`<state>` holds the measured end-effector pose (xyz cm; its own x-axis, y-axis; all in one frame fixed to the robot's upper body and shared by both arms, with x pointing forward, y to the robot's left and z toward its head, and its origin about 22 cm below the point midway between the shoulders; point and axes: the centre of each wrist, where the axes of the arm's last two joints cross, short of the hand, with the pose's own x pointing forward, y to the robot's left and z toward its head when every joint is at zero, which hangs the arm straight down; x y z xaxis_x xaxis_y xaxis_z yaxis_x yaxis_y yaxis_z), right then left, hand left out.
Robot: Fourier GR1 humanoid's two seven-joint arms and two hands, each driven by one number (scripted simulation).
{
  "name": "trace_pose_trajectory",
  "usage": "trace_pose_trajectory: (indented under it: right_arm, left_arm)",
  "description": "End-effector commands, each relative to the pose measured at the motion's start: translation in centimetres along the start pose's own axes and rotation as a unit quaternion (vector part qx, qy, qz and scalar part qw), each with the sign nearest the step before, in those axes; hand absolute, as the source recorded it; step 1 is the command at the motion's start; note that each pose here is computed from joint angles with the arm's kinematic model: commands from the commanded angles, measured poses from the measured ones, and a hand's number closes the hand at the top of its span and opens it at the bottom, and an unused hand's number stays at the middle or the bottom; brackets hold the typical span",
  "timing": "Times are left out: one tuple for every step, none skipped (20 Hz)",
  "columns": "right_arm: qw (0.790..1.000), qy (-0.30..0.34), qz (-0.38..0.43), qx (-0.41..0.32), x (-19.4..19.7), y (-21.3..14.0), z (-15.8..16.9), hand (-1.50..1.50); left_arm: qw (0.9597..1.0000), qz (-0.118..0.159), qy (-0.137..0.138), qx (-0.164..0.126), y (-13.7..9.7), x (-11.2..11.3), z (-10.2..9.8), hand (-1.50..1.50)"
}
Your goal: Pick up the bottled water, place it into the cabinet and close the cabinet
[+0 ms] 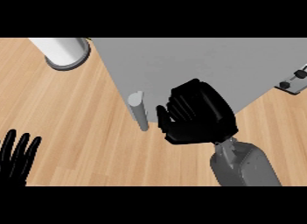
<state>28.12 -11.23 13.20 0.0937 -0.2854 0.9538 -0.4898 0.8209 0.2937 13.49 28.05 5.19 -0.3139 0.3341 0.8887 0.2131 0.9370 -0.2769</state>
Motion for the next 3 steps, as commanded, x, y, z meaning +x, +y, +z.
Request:
trace_pose_trajectory:
  right_arm:
    - [1.000, -0.009, -0.003, -0.030, 2.1, 0.4, -5.7, 1.50]
    - [1.000, -0.002, -0.005, -0.027, 2.3, 0.9, -7.0, 1.50]
    - [0.999, -0.005, -0.014, -0.037, 2.1, 0.2, -7.6, 1.50]
  left_arm:
    - [0.9998, -0.007, -0.010, 0.013, 0.9, 0.0, -0.5, -1.50]
    - [1.0000, 0.000, 0.000, -0.002, 0.3, -0.1, -0.4, -1.50]
    - [1.0000, 0.002, -0.001, 0.001, 0.1, -0.2, 0.2, -1.50]
